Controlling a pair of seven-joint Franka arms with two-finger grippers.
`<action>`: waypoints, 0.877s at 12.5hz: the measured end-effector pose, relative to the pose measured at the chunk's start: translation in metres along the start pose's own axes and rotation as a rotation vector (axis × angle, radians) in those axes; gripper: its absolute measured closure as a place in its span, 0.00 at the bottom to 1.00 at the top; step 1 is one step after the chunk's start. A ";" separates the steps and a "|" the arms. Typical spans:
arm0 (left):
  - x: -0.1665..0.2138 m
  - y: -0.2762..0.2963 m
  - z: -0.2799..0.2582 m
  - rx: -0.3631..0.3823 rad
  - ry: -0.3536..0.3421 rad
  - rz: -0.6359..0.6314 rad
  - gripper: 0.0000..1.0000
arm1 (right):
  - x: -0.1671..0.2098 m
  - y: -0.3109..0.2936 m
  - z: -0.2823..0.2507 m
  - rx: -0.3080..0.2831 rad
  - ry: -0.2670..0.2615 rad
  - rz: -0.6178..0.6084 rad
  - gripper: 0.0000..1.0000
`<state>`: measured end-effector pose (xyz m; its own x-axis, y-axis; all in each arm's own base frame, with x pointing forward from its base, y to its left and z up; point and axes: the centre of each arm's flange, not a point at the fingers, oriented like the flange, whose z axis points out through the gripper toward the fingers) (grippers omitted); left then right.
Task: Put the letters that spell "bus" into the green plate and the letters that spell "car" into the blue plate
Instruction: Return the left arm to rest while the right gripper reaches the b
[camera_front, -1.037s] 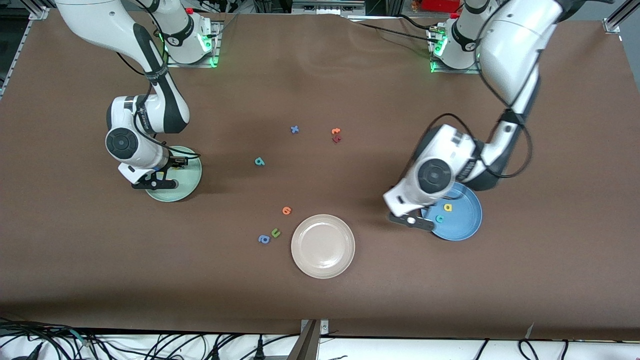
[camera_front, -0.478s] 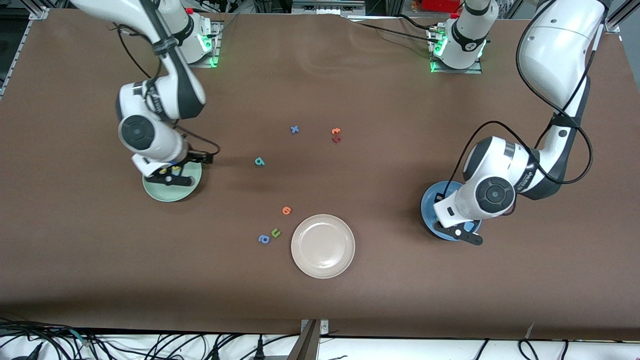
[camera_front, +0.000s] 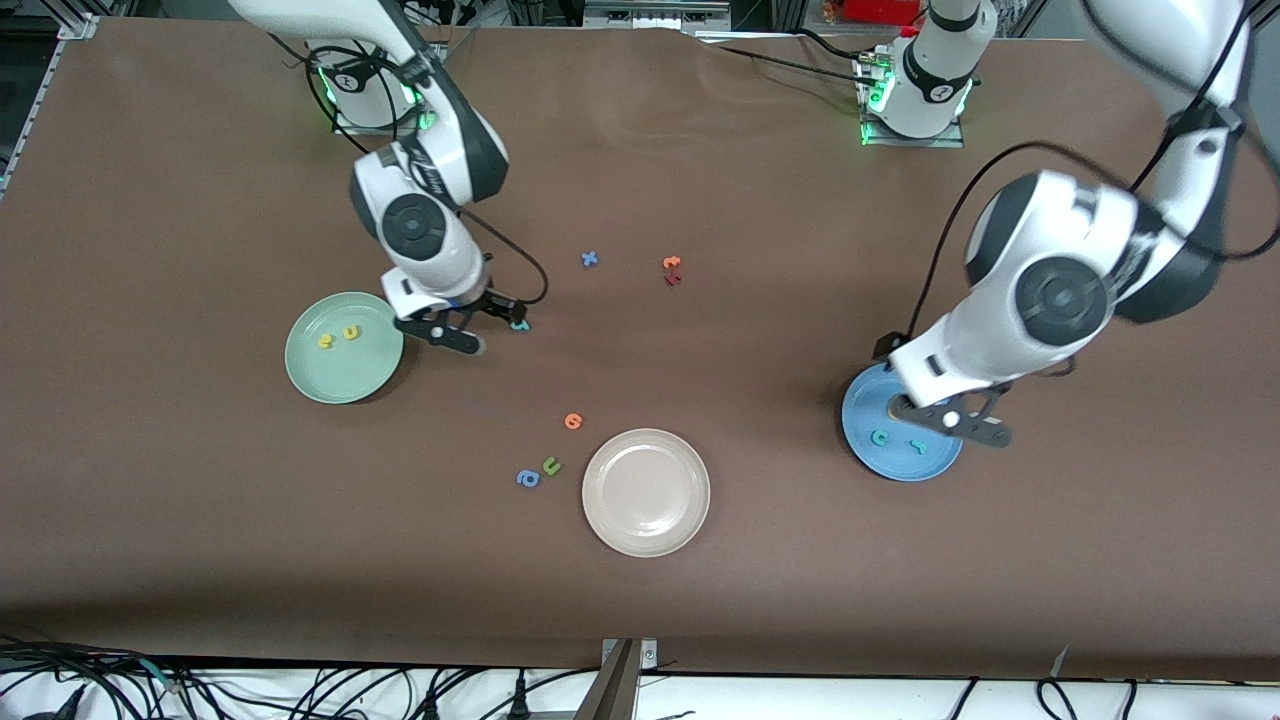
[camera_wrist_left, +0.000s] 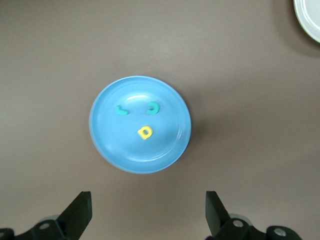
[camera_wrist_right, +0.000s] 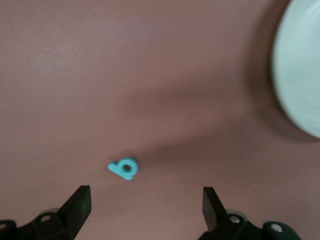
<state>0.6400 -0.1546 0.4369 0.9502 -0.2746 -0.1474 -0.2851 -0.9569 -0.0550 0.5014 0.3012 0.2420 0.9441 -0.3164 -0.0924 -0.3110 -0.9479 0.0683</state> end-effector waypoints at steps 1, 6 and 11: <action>-0.011 -0.008 -0.021 -0.024 0.010 -0.033 0.00 | -0.005 -0.008 0.016 0.006 0.003 -0.008 0.01; -0.088 -0.096 -0.114 -0.089 0.111 -0.237 0.00 | -0.021 -0.029 0.059 0.012 0.016 -0.127 0.04; -0.145 -0.066 -0.120 -0.067 0.139 -0.208 0.00 | -0.020 -0.027 0.068 0.003 0.010 -0.242 0.12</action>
<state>0.5361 -0.0627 0.5802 0.9970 -0.0773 -0.0025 -0.0773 -0.9970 -0.0034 0.4833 0.3311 0.1749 0.9922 -0.0797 -0.0960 -0.0759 -0.9962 0.0424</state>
